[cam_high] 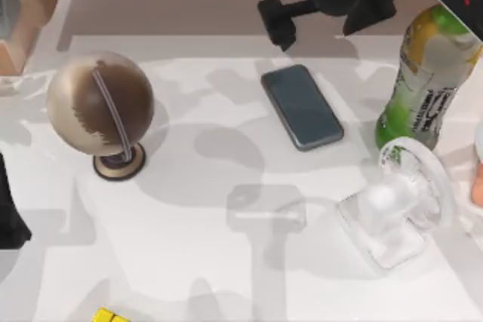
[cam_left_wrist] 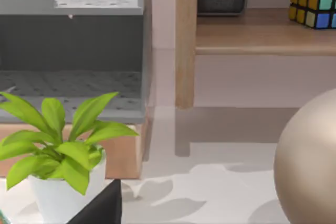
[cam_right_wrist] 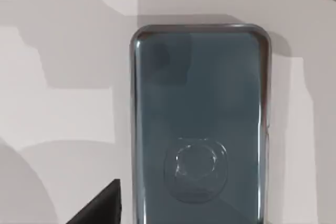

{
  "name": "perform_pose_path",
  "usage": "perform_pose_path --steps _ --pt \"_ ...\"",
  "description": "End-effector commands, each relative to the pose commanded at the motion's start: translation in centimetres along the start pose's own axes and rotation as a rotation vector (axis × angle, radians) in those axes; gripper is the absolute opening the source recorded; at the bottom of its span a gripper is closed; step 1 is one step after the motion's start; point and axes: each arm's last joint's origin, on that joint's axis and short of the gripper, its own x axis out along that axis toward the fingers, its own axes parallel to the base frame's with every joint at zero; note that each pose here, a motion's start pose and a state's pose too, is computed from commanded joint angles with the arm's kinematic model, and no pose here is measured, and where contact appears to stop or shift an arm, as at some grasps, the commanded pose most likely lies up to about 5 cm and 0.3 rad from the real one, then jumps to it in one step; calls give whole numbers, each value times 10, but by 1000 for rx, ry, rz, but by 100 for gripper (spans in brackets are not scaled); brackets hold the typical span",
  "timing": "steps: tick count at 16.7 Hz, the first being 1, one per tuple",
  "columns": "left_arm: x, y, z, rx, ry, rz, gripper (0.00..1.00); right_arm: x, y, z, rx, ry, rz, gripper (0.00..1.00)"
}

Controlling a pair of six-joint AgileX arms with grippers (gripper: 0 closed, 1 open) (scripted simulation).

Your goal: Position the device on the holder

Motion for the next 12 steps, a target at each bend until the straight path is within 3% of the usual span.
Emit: perform_pose_path --steps 4,12 --pt "0 0 0 0 0 0 100 48 14 -14 -6 173 -14 100" --pt "0 0 0 0 0 0 100 60 14 -14 -6 175 -14 100"
